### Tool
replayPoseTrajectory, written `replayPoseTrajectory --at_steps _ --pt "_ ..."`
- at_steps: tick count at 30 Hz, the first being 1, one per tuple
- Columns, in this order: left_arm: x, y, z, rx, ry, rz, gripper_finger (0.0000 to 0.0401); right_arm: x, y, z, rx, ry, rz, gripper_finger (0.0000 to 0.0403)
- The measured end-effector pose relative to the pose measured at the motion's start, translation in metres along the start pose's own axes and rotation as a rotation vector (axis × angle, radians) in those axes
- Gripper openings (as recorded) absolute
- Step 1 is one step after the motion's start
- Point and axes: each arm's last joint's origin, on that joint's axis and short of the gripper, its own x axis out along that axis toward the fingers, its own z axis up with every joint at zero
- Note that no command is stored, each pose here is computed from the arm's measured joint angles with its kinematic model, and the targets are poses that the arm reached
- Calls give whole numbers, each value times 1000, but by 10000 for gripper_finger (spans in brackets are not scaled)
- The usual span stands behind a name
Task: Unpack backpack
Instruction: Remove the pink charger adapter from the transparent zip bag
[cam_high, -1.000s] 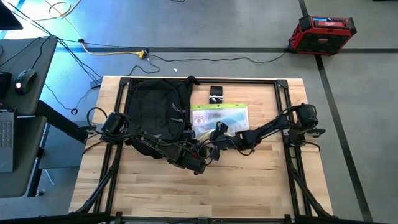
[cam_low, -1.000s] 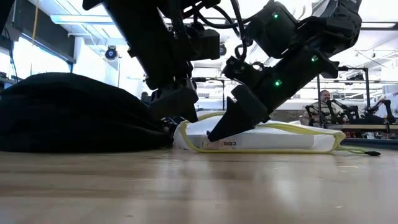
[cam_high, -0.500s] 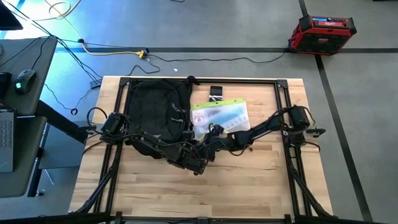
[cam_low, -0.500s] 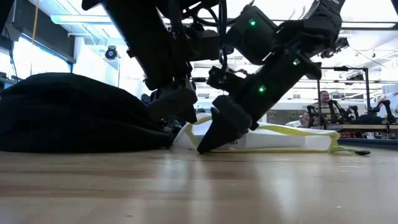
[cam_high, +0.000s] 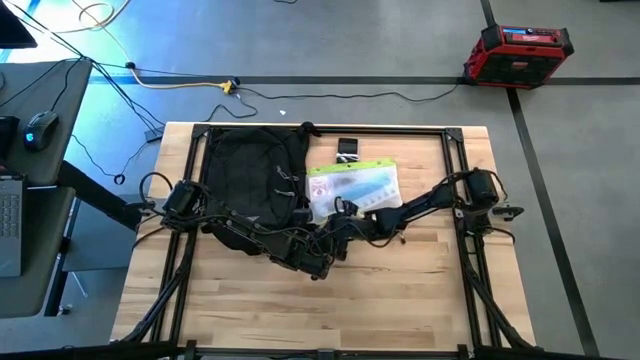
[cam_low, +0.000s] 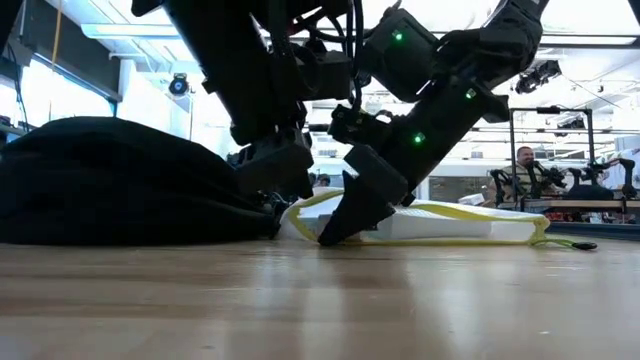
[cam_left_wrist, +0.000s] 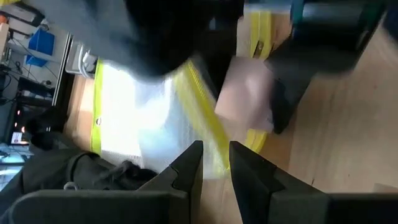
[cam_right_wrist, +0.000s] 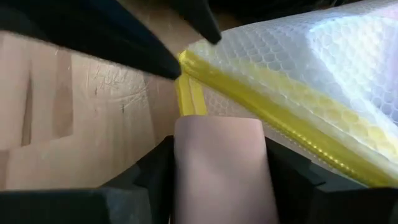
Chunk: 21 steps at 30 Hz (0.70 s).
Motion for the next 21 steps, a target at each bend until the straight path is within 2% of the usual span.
replayPoseTrajectory --at_steps 6,15,17,19,21 --pt "3 5 -7 -19 62 20 60 -37 8 7 -20 29 36 174" --pt "3 5 -8 -23 71 23 60 -91 47 -1 -161 30 92 174" --pt "3 5 -7 -25 73 18 60 -107 45 -4 -165 33 -7 174" --pt "3 5 -7 -27 75 9 60 -128 32 -7 -95 12 -232 174" --pt "3 5 -7 -31 80 -12 60 -145 6 -13 39 -13 -465 174"
